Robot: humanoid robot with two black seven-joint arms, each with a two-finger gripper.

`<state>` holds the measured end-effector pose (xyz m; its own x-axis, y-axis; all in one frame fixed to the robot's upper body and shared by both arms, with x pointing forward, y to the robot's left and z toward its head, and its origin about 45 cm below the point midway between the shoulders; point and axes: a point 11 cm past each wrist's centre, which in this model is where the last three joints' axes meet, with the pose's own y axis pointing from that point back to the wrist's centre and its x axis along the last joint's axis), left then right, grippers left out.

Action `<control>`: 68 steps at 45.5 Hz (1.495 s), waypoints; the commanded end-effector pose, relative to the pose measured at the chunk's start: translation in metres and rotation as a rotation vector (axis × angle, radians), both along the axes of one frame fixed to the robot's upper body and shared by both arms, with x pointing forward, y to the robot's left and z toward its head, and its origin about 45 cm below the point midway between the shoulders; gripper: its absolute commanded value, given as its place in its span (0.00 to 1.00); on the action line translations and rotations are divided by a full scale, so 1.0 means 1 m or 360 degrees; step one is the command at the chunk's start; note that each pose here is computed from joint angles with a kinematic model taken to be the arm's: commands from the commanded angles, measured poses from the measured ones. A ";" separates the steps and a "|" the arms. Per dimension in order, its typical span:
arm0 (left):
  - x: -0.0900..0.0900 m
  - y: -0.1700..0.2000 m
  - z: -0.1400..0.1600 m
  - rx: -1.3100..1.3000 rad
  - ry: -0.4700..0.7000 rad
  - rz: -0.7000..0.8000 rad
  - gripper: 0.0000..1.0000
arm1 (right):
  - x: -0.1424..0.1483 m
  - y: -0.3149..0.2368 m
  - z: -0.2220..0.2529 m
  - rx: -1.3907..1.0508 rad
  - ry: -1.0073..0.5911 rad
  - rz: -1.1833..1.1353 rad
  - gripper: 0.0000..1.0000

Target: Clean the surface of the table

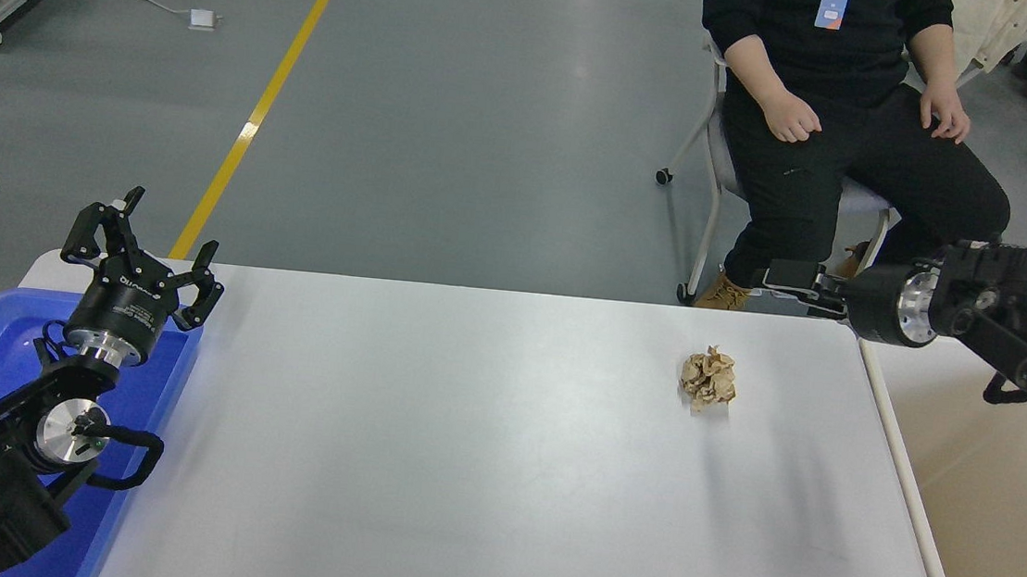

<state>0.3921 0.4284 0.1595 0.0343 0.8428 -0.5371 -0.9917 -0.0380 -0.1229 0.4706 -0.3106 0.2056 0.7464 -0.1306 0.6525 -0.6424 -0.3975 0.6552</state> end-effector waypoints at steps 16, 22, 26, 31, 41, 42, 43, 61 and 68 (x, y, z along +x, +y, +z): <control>0.000 0.000 0.000 0.0000 0.0000 0.0000 1.00 | -0.012 0.041 -0.078 -0.0269 -0.0041 0.0132 0.99; 0.000 0.000 0.000 0.0000 0.0000 0.0000 1.00 | -0.017 0.038 -0.085 -0.0268 -0.0027 0.0124 0.99; 0.000 0.000 0.000 0.0000 0.0000 0.0000 1.00 | -0.017 0.038 -0.086 -0.0265 -0.0051 0.0117 0.99; 0.000 0.000 0.000 0.0000 0.0000 0.0000 1.00 | -0.018 0.035 -0.090 -0.0272 -0.0098 0.0108 0.99; 0.000 -0.001 0.000 -0.0002 0.0000 -0.0001 1.00 | -0.022 0.019 -0.097 -0.0303 -0.0173 0.0040 0.99; 0.000 0.000 0.000 0.0000 0.0000 0.0000 1.00 | -0.023 0.018 -0.099 -0.0304 -0.0171 0.0039 0.99; 0.000 -0.001 0.000 -0.0002 0.0000 -0.0001 1.00 | -0.024 0.018 -0.100 -0.0297 -0.0170 0.0032 0.99; 0.000 0.000 0.000 0.0000 0.0000 0.0000 1.00 | -0.038 0.023 -0.120 -0.0280 -0.0272 0.0029 0.99; 0.000 0.000 0.000 0.0000 0.0000 0.0000 1.00 | -0.039 0.024 -0.121 -0.0275 -0.0320 0.0031 0.99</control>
